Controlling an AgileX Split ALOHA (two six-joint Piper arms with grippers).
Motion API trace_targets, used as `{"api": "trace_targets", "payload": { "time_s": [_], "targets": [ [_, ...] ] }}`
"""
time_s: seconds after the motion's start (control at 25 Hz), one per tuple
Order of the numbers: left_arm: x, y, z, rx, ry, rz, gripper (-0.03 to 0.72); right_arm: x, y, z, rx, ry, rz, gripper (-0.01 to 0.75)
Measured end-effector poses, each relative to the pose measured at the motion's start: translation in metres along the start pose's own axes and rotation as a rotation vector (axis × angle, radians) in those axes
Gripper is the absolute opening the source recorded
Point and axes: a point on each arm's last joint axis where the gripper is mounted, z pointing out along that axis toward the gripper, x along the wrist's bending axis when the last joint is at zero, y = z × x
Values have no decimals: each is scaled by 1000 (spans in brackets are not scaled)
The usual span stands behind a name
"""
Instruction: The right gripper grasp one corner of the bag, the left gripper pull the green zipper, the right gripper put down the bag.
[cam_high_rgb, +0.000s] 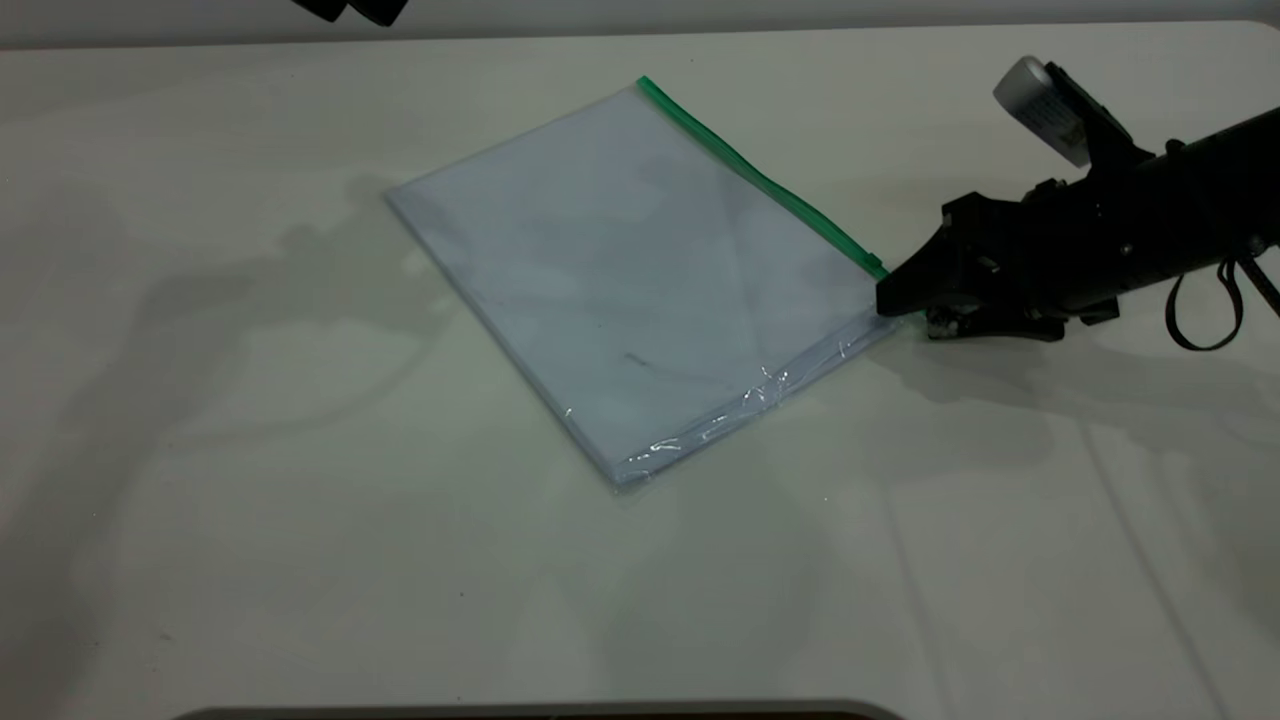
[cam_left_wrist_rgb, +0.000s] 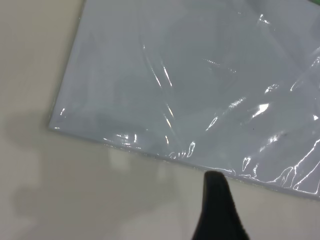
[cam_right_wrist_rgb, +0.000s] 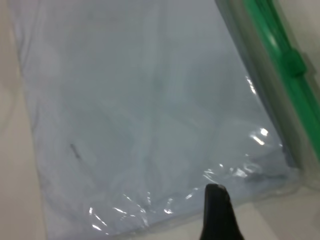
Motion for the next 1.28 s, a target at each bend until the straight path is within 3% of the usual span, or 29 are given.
{"api": "trace_targets", "payload": {
  "time_s": [0.48,0.72,0.92,1.04,1.24,1.28],
  "targets": [
    [0,1,0,-4,3,2,563,-3,-1,3,3,-7,18,534],
    [0,1,0,-4,3,2,563,1,2,26,0,125,2,534],
    [0,1,0,-5,5,3,563,6,4,37,1,171,-15,518],
    [0,1,0,-5,5,3,563,6,4,38,1,175,-14,426],
    [1,1,0,-6,6,3,563,8,7,37,-5,197,-20,78],
    [1,1,0,-6,6,3,563,10,9,37,-13,216,-24,41]
  ]
}}
